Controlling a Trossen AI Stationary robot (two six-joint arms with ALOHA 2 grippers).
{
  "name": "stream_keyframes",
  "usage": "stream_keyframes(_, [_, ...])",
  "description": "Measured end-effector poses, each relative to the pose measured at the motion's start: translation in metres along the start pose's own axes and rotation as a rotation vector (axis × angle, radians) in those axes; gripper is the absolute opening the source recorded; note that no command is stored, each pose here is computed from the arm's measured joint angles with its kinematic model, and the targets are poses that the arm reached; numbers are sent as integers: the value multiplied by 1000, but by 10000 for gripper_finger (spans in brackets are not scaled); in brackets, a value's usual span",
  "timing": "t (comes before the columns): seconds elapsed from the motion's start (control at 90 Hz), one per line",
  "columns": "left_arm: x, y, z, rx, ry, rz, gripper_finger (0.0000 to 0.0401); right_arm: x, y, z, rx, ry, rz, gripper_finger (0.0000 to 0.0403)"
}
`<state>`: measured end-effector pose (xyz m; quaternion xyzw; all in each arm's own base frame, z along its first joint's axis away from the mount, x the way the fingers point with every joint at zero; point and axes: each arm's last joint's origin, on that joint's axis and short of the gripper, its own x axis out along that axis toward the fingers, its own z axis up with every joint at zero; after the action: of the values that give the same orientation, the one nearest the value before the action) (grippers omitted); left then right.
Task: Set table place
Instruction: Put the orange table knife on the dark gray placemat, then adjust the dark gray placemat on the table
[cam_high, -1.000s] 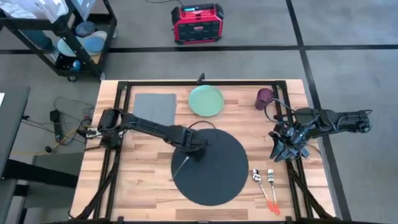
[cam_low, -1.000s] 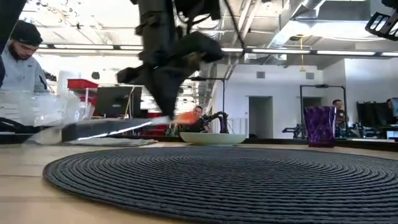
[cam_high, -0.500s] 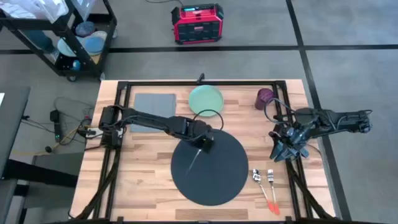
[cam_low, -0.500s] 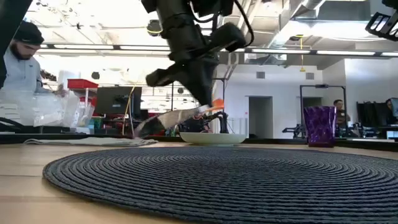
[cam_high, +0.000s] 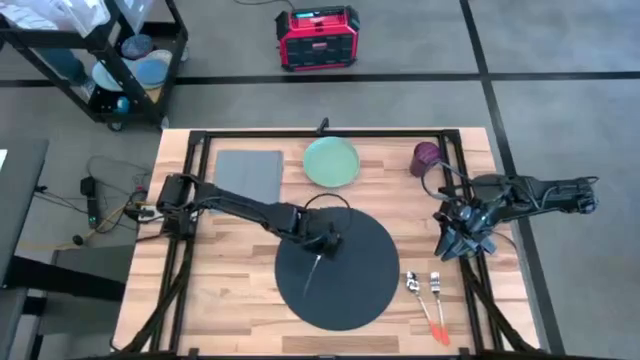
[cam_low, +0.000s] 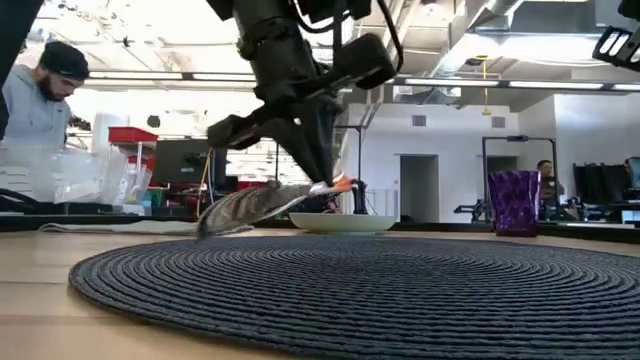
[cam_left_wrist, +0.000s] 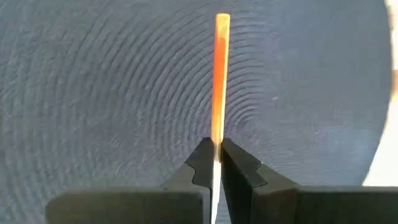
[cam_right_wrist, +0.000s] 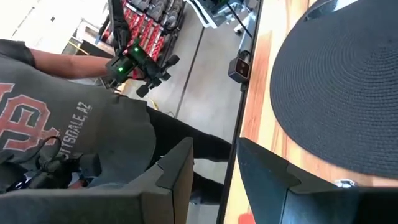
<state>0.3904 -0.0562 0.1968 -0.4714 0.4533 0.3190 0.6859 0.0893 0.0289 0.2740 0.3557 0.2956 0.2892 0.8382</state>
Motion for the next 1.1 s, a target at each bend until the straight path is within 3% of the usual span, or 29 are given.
stream_keyframes(0.7, [7,7,2,-6,-37,21,1,0,1,-1,22,41,49,113])
stream_keyframes(1.1, [6,11,0,-31,-25,58,65,0,2,-2,38,55,64,113])
